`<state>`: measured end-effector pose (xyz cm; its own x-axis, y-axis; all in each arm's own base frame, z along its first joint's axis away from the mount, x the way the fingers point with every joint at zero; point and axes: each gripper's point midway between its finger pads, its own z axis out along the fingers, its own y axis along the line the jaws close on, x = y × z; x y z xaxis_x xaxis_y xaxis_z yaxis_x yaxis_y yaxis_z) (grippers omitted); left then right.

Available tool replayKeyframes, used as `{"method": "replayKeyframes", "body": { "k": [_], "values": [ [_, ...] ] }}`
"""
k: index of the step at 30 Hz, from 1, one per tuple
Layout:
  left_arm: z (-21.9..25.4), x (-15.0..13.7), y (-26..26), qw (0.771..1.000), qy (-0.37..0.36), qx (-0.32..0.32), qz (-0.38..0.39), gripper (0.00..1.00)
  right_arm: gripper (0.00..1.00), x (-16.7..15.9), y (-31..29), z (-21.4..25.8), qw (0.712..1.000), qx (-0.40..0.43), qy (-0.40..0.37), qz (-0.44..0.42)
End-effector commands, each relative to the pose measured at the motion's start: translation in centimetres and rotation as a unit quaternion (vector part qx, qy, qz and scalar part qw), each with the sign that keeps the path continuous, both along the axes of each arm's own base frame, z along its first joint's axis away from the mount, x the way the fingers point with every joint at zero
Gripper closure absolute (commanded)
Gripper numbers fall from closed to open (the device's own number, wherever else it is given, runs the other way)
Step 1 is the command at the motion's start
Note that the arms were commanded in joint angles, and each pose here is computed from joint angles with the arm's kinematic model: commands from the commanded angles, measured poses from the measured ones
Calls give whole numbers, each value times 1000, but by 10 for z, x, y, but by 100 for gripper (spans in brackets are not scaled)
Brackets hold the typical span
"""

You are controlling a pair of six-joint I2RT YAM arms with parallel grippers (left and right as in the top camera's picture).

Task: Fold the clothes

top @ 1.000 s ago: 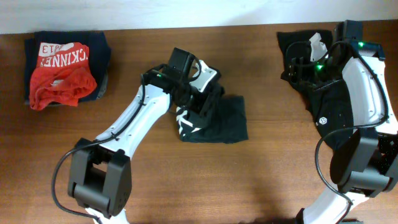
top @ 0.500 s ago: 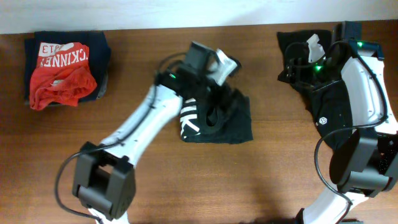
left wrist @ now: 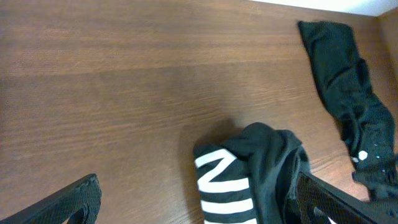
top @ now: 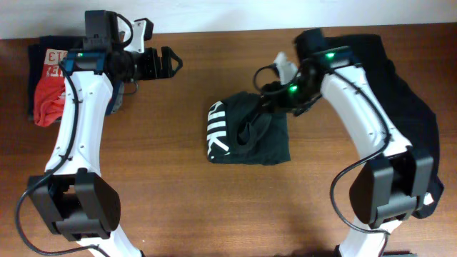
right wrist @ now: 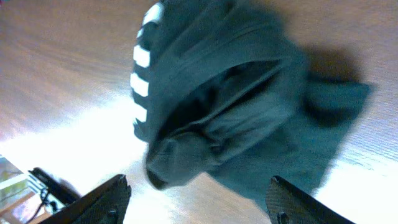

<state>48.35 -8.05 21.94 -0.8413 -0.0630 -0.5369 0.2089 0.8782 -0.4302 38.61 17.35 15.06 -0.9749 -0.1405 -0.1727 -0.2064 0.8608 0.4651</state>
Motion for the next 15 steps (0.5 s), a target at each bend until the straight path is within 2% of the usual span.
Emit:
{"method": "replayKeyframes", "body": {
  "k": [1, 5, 8, 9, 11, 15],
  "values": [
    [7, -1, 7, 1000, -5, 20, 16, 1, 14, -13, 17, -22, 999, -30, 19, -5],
    [6, -1, 7, 1000, -6, 21, 16, 1, 12, -24, 30, -45, 999, -35, 30, 1],
    [5, -1, 9, 999, -4, 29, 21, 1, 19, -32, 35, -58, 999, -35, 37, 7],
    [5, -1, 9, 999, -4, 29, 21, 1, 24, -32, 35, -60, 999, -35, 37, 8],
    [5, -1, 9, 999, -4, 29, 21, 1, 42, -31, 35, -62, 999, -38, 33, 7],
    [4, -2, 9, 999, -1, 29, 21, 1, 68, -25, 29, -66, 998, -56, 19, 1]
  ]
}}
